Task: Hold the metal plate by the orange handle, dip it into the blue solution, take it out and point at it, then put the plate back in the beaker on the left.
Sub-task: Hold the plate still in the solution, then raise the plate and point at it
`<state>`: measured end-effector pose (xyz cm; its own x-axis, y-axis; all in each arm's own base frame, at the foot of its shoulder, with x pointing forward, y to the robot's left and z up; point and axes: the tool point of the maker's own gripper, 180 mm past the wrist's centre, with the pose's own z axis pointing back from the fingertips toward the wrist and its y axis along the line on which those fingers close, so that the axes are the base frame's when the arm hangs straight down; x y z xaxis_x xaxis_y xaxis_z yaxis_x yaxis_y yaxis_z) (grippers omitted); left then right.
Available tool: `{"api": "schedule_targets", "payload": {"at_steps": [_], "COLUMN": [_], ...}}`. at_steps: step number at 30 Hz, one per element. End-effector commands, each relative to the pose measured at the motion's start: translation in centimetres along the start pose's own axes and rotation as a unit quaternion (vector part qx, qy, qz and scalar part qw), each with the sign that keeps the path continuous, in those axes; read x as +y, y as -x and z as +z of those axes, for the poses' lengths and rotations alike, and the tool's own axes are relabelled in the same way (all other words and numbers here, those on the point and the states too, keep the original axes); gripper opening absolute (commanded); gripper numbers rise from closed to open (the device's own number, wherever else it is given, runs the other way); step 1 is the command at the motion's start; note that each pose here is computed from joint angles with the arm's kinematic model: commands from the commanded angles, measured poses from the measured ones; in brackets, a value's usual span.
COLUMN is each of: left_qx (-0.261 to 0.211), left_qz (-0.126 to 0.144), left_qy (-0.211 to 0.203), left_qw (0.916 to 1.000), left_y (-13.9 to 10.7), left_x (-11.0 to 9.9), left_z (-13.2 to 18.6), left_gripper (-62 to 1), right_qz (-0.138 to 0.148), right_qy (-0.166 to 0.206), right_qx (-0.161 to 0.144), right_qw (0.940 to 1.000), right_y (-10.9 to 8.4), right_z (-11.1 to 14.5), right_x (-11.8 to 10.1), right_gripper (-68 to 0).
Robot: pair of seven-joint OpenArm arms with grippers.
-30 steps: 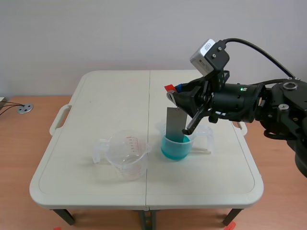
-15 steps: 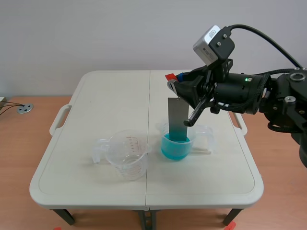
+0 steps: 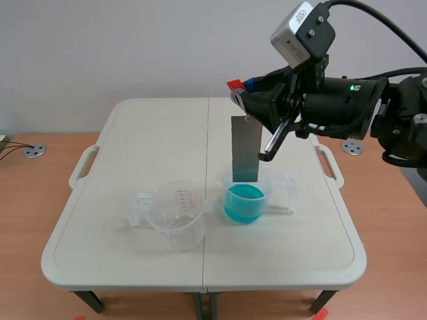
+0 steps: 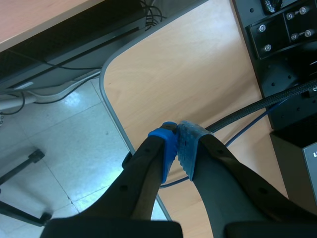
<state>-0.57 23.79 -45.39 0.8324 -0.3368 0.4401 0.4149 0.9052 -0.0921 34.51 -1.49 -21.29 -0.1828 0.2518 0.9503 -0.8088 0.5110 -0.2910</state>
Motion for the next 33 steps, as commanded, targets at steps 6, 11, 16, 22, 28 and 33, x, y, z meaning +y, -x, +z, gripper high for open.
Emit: {"api": "schedule_targets", "payload": {"at_steps": [6,11,16,22,28,33], "left_qx": [-0.017,-0.053,-0.093,-0.149,-0.207,-0.245], "left_qz": [0.004,0.004,-0.007,-0.017,-0.035,-0.062], "left_qy": [-0.015,-0.071,-0.139,-0.204,-0.238,-0.231], "left_qw": [0.9997,0.9961,0.9859,0.9673,0.9483,0.9395], "left_y": [-1.0,-3.4,-6.5,-10.4,-14.7,-18.2], "left_x": [1.1,5.1,9.7,13.8,15.5,15.2], "left_z": [0.3,1.8,4.4,8.1,11.1,11.7], "left_gripper": [-59.4,-59.4,-59.4,-59.4,-59.4,-59.4], "right_qz": [0.023,0.027,0.023,0.027,0.025,0.026], "right_qy": [-0.001,0.000,0.012,0.015,0.013,0.014], "right_qx": [-0.019,-0.023,-0.034,-0.041,-0.051,-0.055], "right_qw": [0.9995,0.9994,0.9991,0.9987,0.9983,0.9980], "right_y": [-2.1,-3.1,-4.2,-5.4,-6.8,-8.0], "right_z": [0.2,0.2,0.8,1.2,1.4,1.6], "right_x": [-0.5,-0.5,-1.0,-0.8,-0.3,-0.4], "right_gripper": [-66.4,-66.4,-66.4,-66.4,-66.4,-66.4]}}
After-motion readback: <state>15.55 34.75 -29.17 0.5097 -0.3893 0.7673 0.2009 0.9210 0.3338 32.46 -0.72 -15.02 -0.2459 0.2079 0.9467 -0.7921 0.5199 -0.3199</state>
